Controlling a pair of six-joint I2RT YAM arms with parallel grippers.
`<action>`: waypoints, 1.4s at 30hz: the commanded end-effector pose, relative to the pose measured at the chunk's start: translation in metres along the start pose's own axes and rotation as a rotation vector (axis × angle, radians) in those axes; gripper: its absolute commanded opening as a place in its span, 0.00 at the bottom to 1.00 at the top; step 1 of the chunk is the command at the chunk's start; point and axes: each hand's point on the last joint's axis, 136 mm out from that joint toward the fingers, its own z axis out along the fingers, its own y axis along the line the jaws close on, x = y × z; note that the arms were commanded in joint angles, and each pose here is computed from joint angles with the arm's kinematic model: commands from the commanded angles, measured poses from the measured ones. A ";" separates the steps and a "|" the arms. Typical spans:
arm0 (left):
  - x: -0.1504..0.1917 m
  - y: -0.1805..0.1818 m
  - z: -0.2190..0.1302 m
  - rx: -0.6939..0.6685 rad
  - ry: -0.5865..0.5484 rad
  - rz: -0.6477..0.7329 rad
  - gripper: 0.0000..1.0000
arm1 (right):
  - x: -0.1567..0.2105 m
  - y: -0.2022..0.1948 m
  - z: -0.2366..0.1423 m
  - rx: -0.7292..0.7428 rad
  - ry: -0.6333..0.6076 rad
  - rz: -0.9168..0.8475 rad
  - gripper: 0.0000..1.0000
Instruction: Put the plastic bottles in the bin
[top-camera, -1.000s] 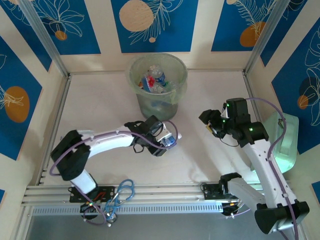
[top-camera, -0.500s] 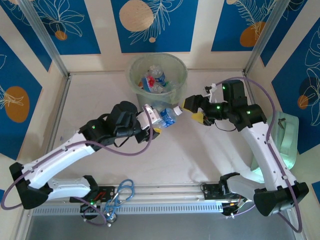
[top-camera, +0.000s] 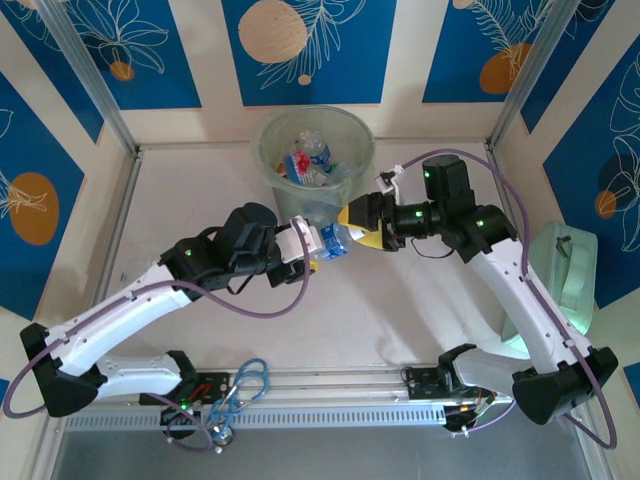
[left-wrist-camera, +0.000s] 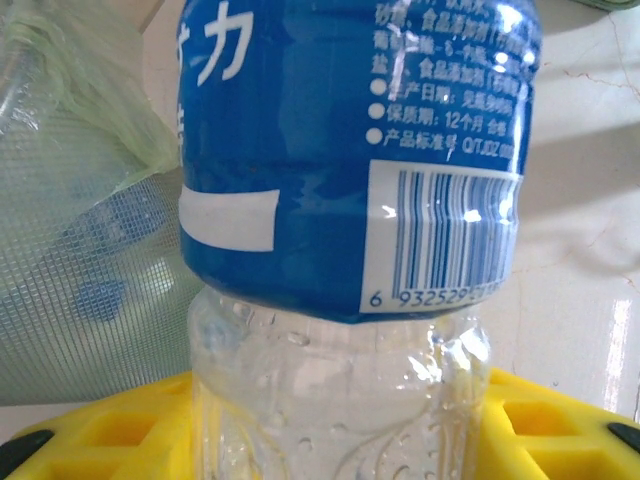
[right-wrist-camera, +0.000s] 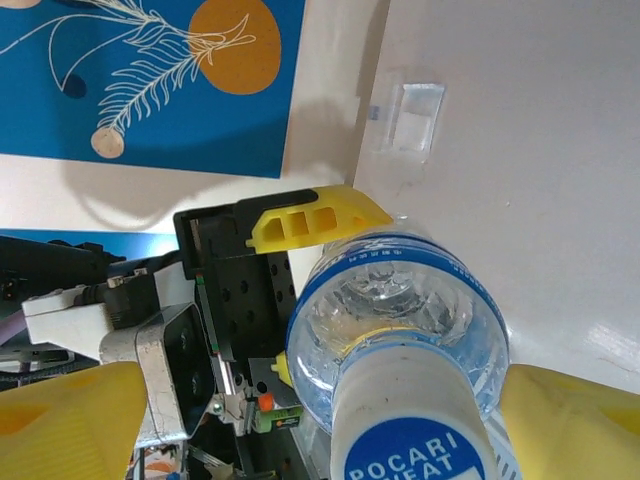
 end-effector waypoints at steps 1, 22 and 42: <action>-0.020 0.002 -0.010 -0.004 -0.066 0.035 0.46 | 0.009 0.002 0.012 0.017 0.058 0.001 0.79; -0.009 0.037 -0.012 -0.169 -0.067 -0.057 0.95 | -0.011 0.002 0.006 0.096 -0.041 -0.014 0.04; 0.054 0.111 -0.080 -0.445 -0.240 -0.979 1.00 | -0.261 -0.002 -0.041 0.216 -0.872 -0.048 0.00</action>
